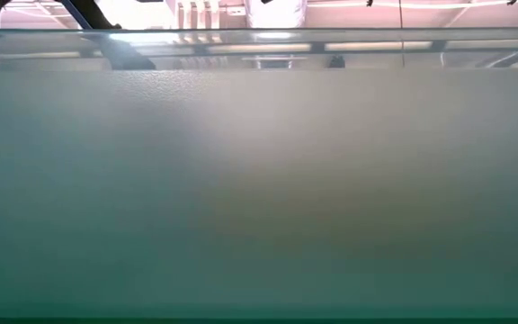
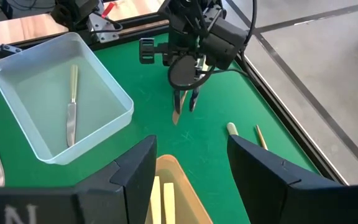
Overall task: Sort silverware by color (type)
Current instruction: Put the yellow table knife into the orange bin
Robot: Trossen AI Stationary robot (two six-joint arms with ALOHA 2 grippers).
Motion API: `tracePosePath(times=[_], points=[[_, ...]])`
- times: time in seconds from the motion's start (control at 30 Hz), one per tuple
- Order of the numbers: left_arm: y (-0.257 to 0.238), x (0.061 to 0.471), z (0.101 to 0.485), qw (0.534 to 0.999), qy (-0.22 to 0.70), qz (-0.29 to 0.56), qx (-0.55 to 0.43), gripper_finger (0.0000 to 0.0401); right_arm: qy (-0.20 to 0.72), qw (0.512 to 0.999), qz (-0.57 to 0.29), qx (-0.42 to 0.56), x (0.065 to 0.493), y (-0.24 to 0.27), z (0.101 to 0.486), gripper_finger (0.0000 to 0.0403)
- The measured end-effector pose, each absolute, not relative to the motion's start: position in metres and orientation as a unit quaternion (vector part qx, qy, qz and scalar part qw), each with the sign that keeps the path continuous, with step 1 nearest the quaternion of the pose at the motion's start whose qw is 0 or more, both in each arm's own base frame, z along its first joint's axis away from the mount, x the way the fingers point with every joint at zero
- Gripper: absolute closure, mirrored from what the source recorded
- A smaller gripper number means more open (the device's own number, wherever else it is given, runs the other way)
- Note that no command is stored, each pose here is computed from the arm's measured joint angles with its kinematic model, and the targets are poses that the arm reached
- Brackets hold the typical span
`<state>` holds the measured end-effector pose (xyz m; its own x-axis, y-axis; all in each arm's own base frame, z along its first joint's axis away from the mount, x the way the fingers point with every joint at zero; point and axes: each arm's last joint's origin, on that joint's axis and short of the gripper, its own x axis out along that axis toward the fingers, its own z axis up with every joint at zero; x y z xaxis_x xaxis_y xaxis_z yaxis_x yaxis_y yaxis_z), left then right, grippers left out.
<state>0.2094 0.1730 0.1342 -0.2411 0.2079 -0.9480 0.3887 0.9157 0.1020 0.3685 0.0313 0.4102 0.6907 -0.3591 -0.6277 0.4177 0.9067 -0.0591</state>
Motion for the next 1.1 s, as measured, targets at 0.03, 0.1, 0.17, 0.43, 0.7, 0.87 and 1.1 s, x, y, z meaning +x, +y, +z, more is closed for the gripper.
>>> tracePosePath(times=[0.03,0.1,0.17,0.43,0.7,0.87,1.1], points=[[0.173,0.209,0.134,0.587,0.785,-0.072,0.185,0.0373,0.332,0.918,-0.211,0.044,0.368,0.031,0.410,0.0213],[0.173,0.209,0.134,0.588,0.788,-0.058,0.175,0.0373,0.332,0.918,-0.211,0.044,0.368,0.031,0.410,0.0213],[0.173,0.208,0.135,0.587,0.791,-0.039,0.166,0.0373,0.332,0.918,-0.211,0.044,0.368,0.031,0.410,0.0213],[0.165,0.200,0.160,0.625,0.773,0.036,0.108,0.0373,0.332,0.918,-0.211,0.044,0.368,0.031,0.410,0.0213],[0.148,0.187,0.206,0.711,0.695,0.108,0.024,0.0373,0.332,0.918,-0.212,0.045,0.368,0.031,0.410,0.0213],[0.126,0.179,0.237,0.770,0.622,0.140,-0.026,0.0373,0.331,0.918,-0.211,0.045,0.368,0.031,0.410,0.0213],[0.086,0.198,0.269,0.871,0.475,0.109,-0.063,0.0373,0.341,0.919,-0.199,0.005,0.368,0.030,0.410,0.0213]])
